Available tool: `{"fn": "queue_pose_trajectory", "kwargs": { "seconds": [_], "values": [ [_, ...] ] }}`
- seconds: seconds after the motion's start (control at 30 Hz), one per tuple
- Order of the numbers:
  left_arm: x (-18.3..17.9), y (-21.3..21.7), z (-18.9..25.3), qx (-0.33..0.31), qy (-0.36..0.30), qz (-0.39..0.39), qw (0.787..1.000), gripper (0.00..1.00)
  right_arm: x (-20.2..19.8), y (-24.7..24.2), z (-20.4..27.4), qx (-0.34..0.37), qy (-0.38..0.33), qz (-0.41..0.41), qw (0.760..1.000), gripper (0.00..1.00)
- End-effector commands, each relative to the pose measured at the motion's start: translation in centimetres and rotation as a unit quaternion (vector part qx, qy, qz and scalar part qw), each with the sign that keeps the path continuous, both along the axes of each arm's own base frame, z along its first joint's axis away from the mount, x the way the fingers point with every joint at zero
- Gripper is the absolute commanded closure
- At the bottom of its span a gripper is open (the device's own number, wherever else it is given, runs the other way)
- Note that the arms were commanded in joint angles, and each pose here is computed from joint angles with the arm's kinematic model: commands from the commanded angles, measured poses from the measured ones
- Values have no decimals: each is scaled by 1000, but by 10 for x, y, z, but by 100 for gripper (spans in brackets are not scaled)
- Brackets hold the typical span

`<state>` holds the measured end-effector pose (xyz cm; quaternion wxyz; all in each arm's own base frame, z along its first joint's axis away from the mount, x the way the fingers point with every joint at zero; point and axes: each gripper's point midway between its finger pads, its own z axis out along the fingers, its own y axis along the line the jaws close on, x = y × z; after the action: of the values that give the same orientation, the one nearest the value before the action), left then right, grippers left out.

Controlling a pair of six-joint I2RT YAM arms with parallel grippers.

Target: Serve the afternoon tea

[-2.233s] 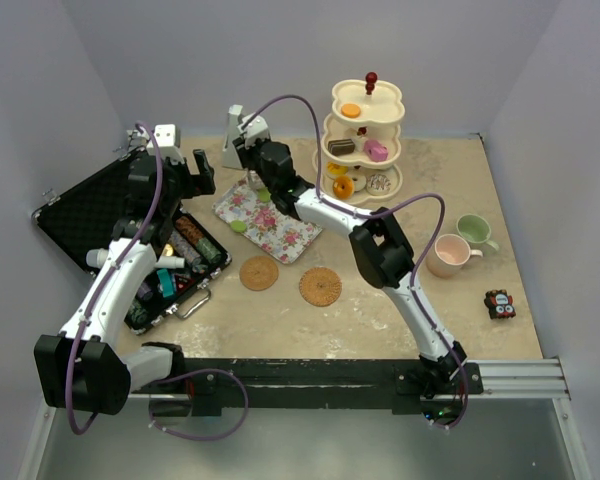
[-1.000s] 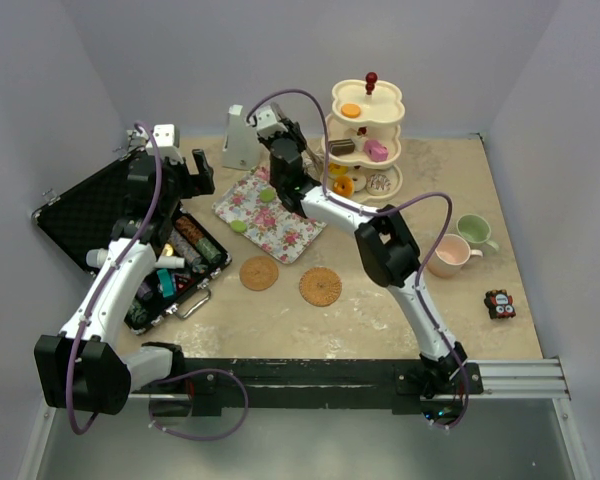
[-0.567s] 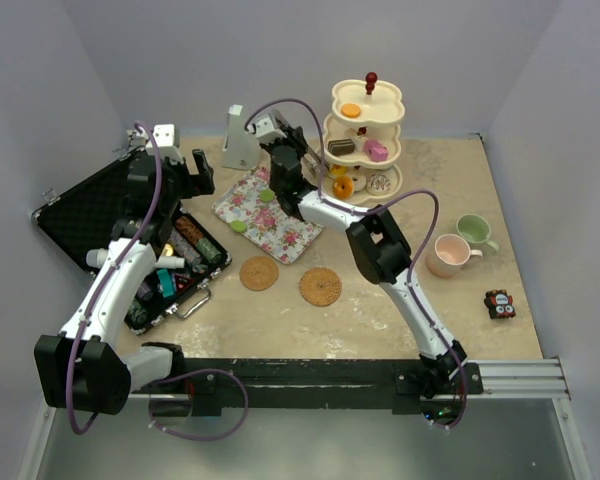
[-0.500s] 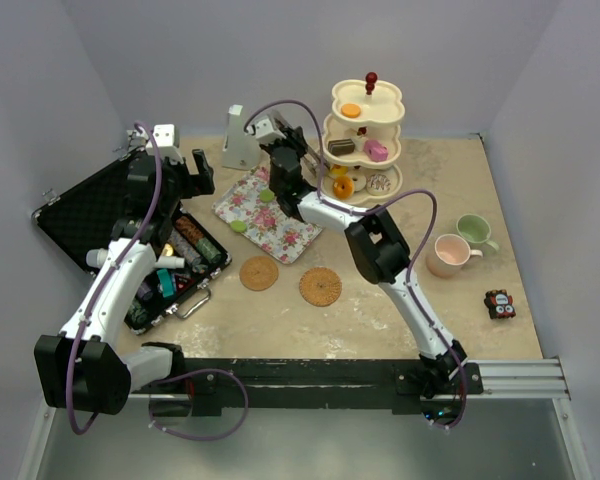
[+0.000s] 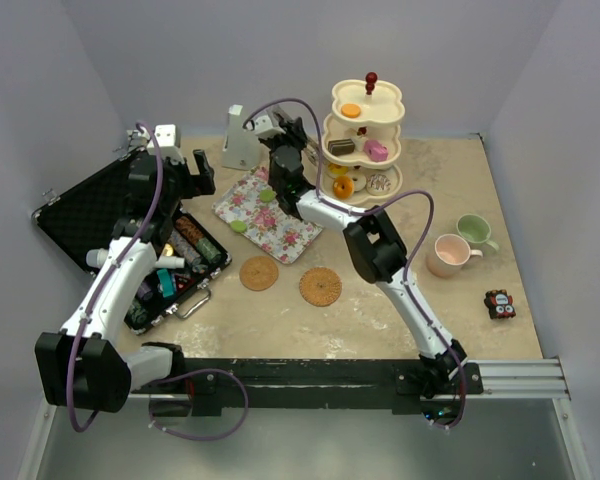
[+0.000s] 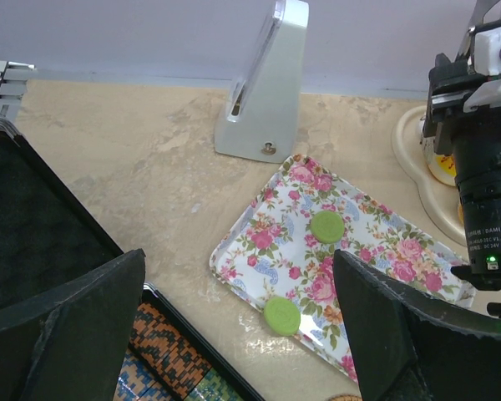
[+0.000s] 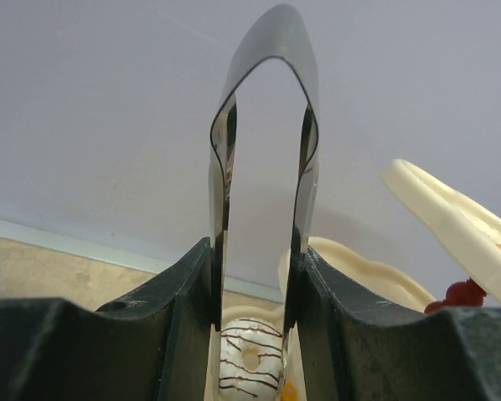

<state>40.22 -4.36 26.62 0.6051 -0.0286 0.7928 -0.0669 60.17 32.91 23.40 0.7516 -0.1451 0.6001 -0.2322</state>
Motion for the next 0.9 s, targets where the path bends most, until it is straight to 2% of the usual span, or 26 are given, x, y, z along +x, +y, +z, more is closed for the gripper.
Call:
{"fn": "queue_pose_trajectory", "kwargs": {
  "seconds": [0.0, 0.37, 0.67, 0.87],
  "values": [
    [5, 0, 11, -9, -21, 0, 1000, 1, 12, -1, 26, 21, -40, 13, 999, 71],
    [5, -1, 9, -9, -17, -1, 1000, 2, 31, -13, 12, 13, -26, 8, 1000, 67],
    [6, -1, 7, -8, -14, -2, 1000, 1, 32, -15, 9, 10, -23, 4, 1000, 50],
    [6, -1, 8, -9, -16, -2, 1000, 1, 32, -15, 9, 12, -21, 4, 1000, 44]
  ]
}}
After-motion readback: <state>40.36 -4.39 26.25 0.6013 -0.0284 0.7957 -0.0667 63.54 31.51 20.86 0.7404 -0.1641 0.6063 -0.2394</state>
